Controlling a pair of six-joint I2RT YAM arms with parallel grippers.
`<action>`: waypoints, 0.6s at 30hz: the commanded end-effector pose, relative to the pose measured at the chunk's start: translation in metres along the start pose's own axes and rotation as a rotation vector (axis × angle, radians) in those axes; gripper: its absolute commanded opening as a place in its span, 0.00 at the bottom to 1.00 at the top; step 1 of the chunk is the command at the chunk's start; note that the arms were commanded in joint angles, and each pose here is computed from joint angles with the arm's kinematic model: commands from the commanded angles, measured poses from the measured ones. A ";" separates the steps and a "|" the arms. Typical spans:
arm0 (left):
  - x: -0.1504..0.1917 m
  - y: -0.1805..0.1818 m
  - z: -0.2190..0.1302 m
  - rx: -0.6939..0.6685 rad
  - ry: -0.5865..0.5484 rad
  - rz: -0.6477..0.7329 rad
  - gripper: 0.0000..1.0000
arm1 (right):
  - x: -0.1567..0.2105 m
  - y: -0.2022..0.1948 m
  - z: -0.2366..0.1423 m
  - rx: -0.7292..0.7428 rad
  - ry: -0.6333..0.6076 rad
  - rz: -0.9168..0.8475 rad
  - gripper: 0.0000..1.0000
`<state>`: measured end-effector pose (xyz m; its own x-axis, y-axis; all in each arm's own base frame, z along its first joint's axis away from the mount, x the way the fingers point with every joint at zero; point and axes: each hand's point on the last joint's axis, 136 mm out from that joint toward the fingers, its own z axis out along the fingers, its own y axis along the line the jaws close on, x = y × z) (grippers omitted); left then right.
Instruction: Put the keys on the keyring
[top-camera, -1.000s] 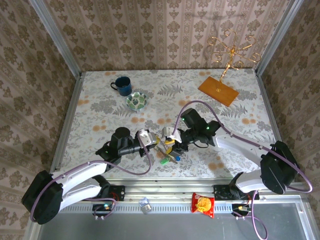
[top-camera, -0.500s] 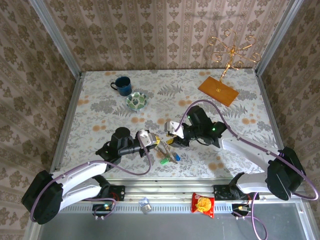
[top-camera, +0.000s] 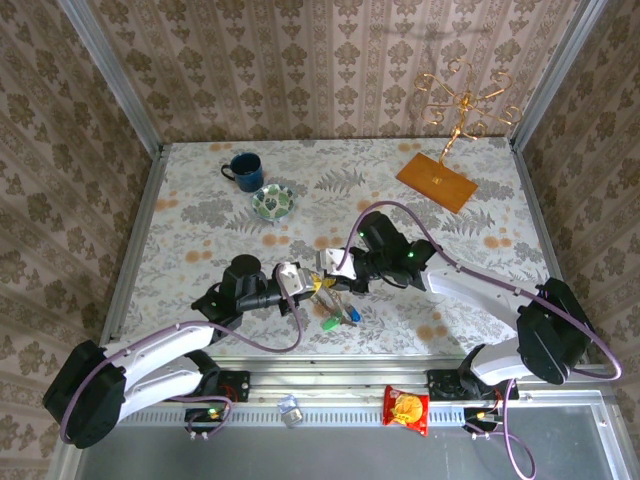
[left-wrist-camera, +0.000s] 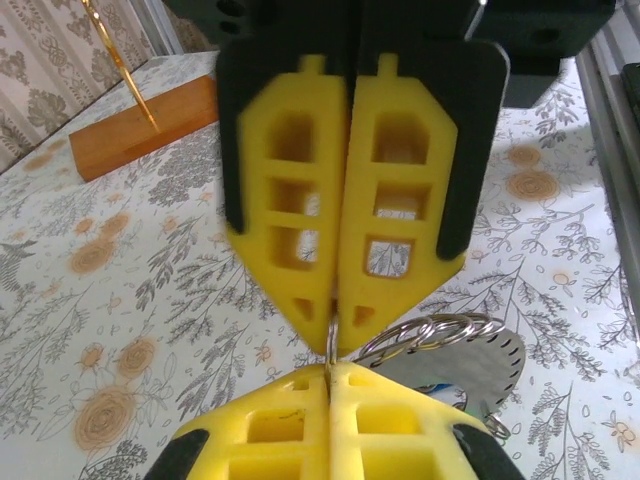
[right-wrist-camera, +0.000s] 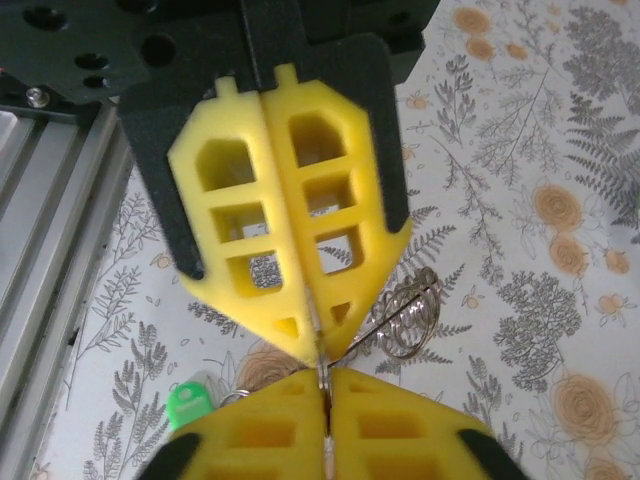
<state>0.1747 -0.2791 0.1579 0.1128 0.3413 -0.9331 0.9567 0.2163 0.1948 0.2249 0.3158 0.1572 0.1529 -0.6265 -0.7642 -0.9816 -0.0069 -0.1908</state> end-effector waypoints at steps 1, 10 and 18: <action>-0.008 -0.003 -0.002 0.008 -0.028 0.045 0.00 | -0.007 0.003 -0.004 -0.024 -0.002 -0.033 0.00; 0.004 -0.004 -0.009 -0.029 -0.007 0.039 0.36 | -0.006 0.006 -0.002 -0.025 -0.035 -0.014 0.00; 0.003 -0.010 -0.018 -0.049 -0.071 0.022 0.34 | -0.022 0.009 -0.009 -0.044 -0.148 -0.001 0.00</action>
<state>0.1615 -0.2623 0.1493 0.1448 0.3268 -0.9339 0.9422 0.2427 0.2310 0.2175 0.3162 0.1608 0.1474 -0.5813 -0.8002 -0.9859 -0.0213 -0.1661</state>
